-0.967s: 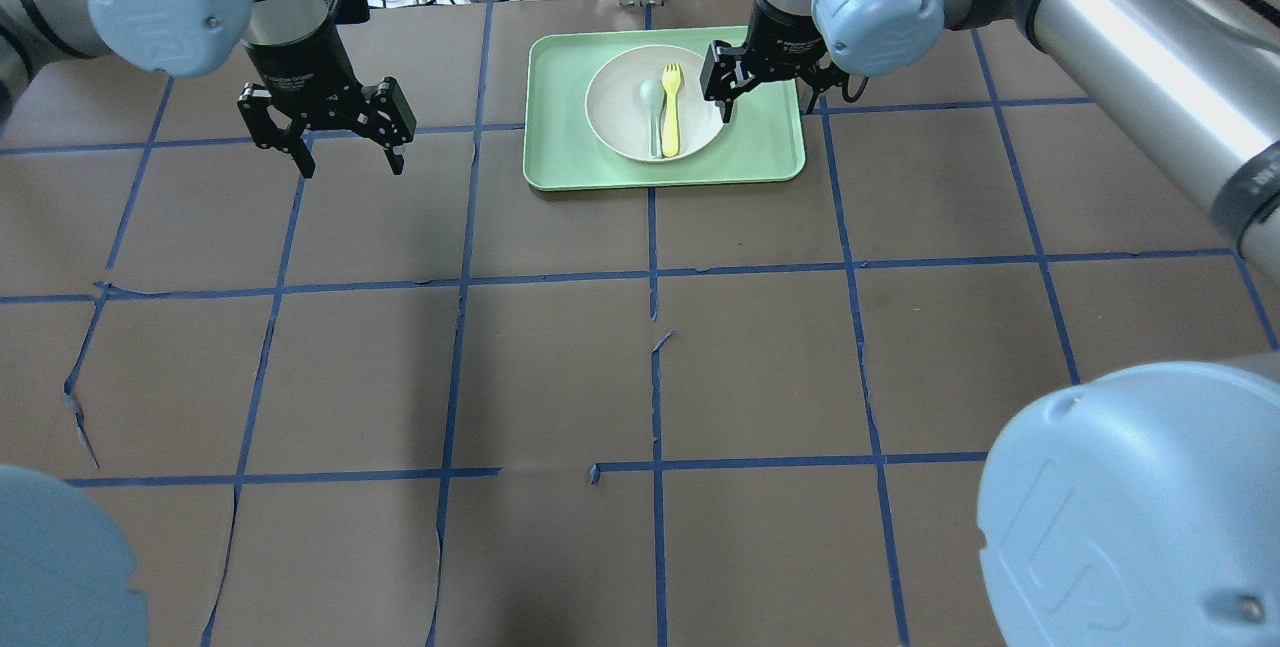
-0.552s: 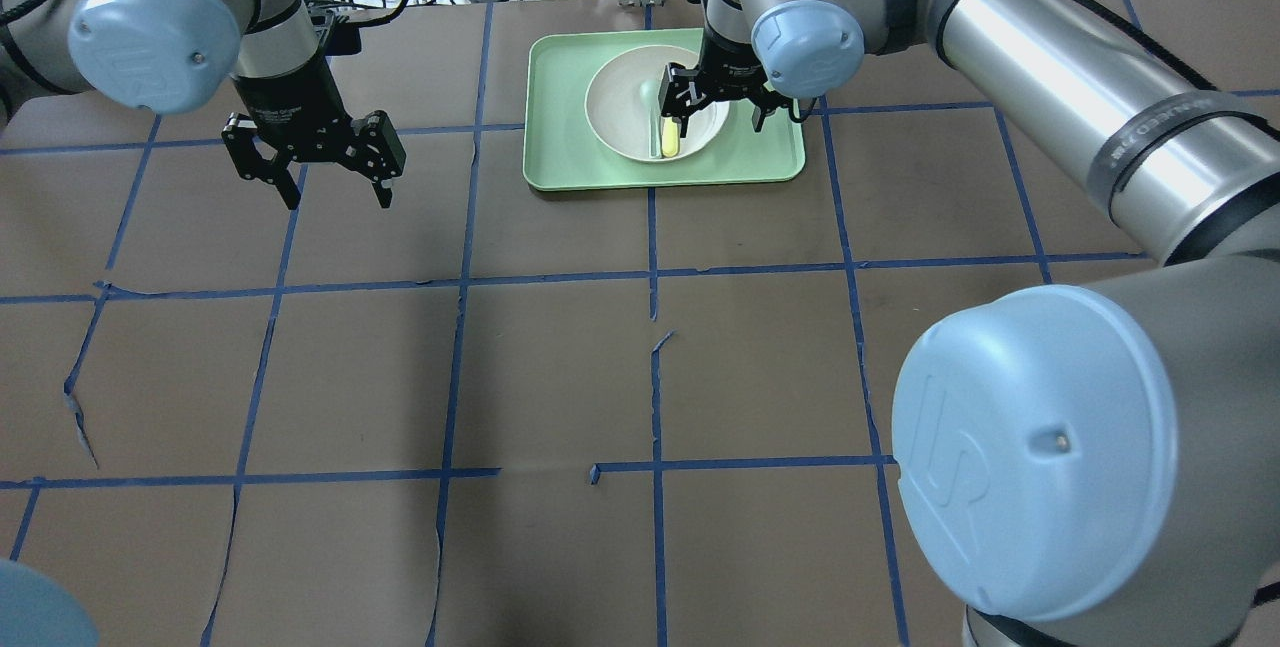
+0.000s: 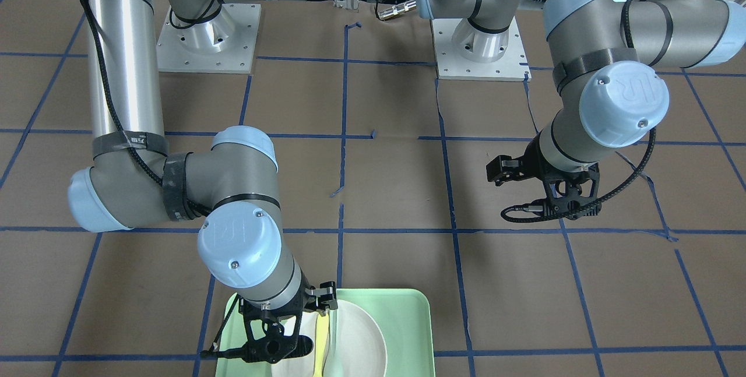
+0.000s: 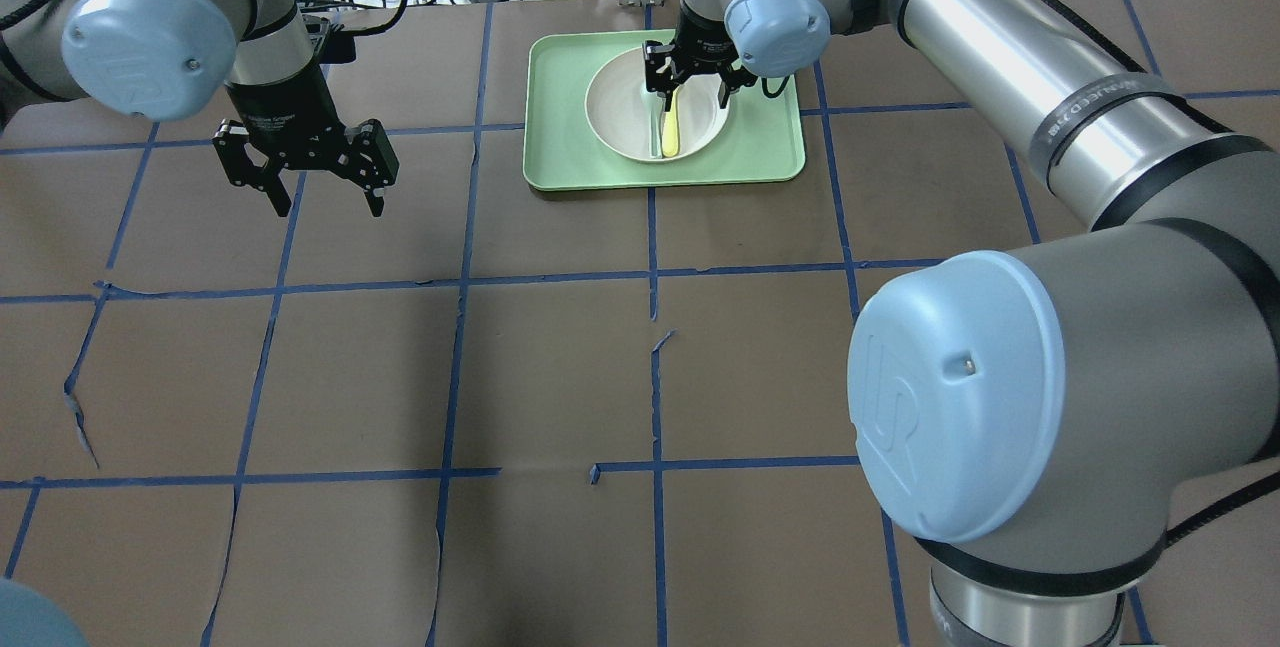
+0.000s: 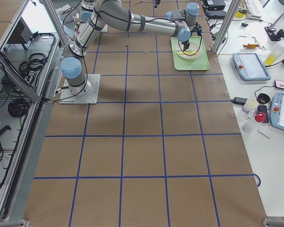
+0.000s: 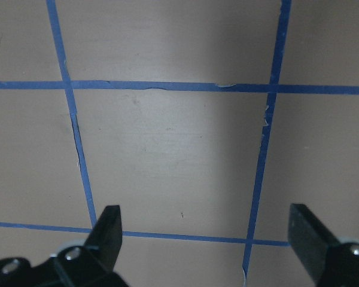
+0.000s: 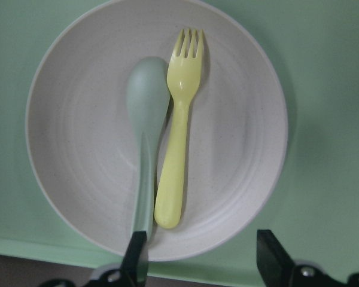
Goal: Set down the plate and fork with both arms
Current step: 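Lower the right gripper onto the yellow fork on the plate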
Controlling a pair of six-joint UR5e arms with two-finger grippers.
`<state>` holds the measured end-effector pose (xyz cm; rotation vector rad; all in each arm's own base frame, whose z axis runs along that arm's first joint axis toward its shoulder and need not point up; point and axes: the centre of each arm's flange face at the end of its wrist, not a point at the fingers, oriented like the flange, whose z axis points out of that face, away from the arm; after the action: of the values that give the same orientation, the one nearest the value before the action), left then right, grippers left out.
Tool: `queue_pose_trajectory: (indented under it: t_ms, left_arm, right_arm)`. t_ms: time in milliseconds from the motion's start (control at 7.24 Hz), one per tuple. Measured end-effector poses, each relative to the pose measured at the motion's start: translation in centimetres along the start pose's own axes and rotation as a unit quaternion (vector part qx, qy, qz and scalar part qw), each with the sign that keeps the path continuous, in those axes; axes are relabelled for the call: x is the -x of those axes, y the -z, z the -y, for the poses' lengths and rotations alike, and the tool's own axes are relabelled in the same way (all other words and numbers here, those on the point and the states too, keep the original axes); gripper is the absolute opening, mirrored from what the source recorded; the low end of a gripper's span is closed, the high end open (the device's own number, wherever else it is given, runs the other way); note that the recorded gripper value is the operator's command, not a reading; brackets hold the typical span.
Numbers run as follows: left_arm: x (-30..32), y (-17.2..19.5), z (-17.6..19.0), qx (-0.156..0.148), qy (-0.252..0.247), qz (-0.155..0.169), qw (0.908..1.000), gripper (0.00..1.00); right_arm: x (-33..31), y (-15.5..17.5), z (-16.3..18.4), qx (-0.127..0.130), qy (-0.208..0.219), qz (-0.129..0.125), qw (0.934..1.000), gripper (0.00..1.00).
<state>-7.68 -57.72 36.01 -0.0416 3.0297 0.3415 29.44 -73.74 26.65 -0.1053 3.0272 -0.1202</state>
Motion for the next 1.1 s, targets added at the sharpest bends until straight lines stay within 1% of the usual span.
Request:
queue_pose_trajectory:
  t_ms: [276,552,829,1105]
  left_arm:
    - [0.0,-0.2,0.0,0.000,0.000,0.000,1.0000,1.00]
    - [-0.1,-0.8,-0.1,0.004,0.000,-0.001,1.0000,1.00]
    - [-0.1,-1.1,-0.1,0.006,0.000,-0.002,1.0000,1.00]
    - [-0.2,-1.3,-0.1,0.008,0.000,-0.003,1.0000,1.00]
  right_arm:
    - [0.1,-1.3,0.9,-0.001,-0.025,0.006,0.9997,0.51]
    - [0.2,-3.6,1.5,-0.007,-0.041,0.020,0.9989,0.51]
    - [0.0,-5.1,1.6,-0.003,-0.055,0.021,0.9983,0.52]
    - [-0.1,-6.5,1.5,0.005,-0.062,0.019,0.9979,0.53]
